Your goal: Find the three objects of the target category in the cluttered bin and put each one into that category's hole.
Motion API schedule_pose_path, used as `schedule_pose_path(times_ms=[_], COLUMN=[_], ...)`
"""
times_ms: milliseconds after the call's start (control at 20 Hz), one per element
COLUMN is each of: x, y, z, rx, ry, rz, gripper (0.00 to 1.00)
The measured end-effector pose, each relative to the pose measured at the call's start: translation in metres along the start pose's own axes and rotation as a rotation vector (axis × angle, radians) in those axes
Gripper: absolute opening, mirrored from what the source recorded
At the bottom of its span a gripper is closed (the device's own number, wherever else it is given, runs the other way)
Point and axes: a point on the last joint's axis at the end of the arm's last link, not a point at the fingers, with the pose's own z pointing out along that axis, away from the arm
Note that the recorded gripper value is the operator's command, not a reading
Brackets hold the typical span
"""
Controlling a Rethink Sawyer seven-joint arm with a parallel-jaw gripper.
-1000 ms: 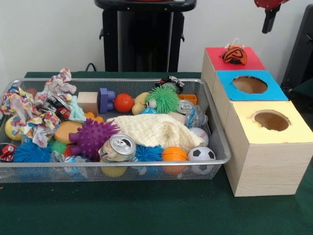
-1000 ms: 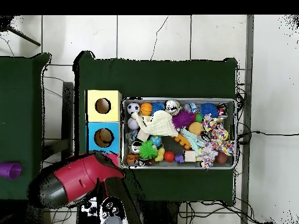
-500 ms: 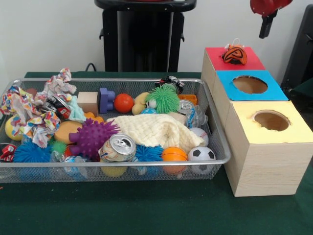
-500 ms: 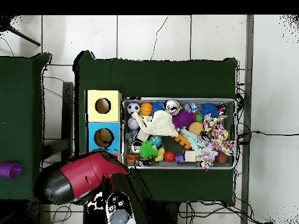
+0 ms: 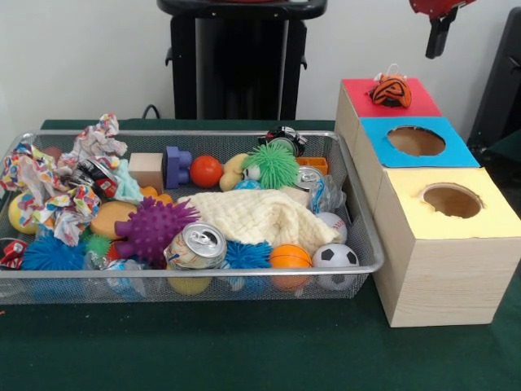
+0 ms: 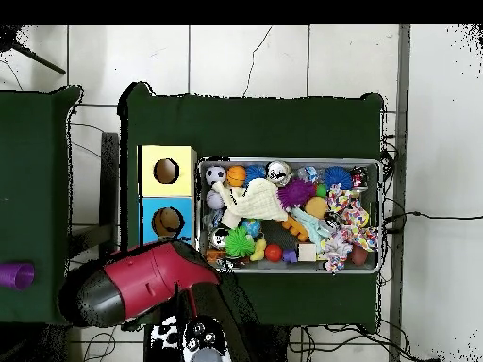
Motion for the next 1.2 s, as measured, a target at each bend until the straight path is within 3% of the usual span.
schedule_pose_path(times_ms=[550,1200], x=[0.001,0.002], y=[-0.010,-0.021], z=[-0.001,0.013], rx=[-0.001,-0.044], ry=[-0.002,0.013], rz=[0.017,0.038], gripper=[0.00,0.00])
